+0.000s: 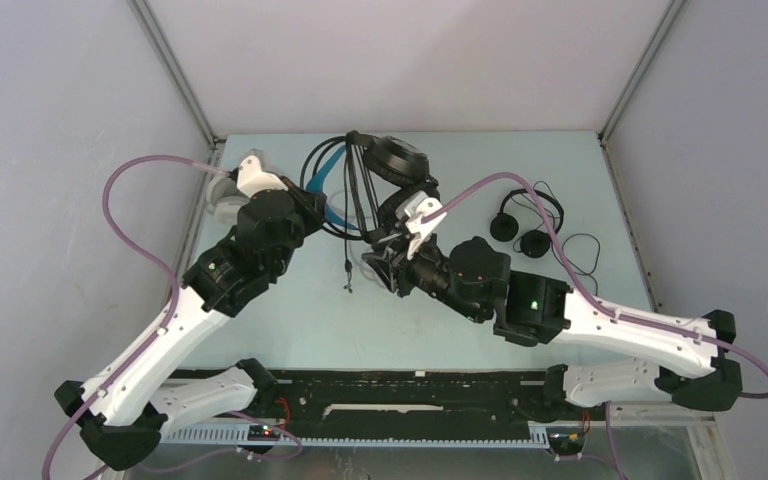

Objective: Wrap the headphones
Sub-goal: Wrap the headphones cable around the headphones.

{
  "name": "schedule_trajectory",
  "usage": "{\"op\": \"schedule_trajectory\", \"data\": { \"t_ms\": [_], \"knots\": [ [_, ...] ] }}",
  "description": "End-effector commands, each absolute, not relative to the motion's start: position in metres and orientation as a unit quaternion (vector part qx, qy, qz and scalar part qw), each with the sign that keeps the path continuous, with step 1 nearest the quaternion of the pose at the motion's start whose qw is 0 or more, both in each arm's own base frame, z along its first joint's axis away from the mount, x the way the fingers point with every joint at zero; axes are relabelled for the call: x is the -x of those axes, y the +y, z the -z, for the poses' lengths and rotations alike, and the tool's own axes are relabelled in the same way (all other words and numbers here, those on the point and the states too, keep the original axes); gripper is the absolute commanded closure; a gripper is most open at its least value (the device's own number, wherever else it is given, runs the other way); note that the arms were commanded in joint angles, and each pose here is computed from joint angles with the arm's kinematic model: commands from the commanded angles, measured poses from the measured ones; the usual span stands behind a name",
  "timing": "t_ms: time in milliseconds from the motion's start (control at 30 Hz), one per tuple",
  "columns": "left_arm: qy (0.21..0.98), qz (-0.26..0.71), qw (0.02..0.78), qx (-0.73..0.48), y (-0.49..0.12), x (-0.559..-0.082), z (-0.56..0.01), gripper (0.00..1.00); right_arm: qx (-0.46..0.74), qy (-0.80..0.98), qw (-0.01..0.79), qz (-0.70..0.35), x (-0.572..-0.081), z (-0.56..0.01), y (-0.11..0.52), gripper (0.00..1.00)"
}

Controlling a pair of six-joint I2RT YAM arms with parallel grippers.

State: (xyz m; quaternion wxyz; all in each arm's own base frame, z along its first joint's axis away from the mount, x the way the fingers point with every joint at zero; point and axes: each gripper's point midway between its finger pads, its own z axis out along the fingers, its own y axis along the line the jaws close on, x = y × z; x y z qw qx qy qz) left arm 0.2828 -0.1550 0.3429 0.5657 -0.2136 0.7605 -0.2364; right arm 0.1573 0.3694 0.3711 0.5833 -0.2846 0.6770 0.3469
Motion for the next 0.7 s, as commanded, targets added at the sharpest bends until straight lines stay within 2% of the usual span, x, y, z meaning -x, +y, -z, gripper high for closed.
{"op": "schedule_trajectory", "data": {
  "t_ms": [0, 167, 333, 667],
  "knots": [
    [0.703, 0.270, 0.610, 0.246, -0.143, -0.285, -0.400, 1.00, 0.277, 0.662, 0.571, -0.399, -0.139, -0.366, 0.361, 0.69],
    [0.697, 0.274, 0.616, 0.242, -0.143, -0.285, -0.415, 1.00, 0.293, 0.613, 0.610, -0.408, -0.134, -0.356, 0.350, 0.62],
    [0.697, 0.279, 0.615, 0.240, -0.144, -0.283, -0.426, 1.00, 0.333, 0.567, 0.647, -0.386, -0.134, -0.326, 0.352, 0.47],
    [0.694, 0.306, 0.610, 0.229, -0.150, -0.277, -0.447, 1.00, 0.381, 0.501, 0.706, -0.326, -0.154, -0.276, 0.364, 0.38]
  ]
}}
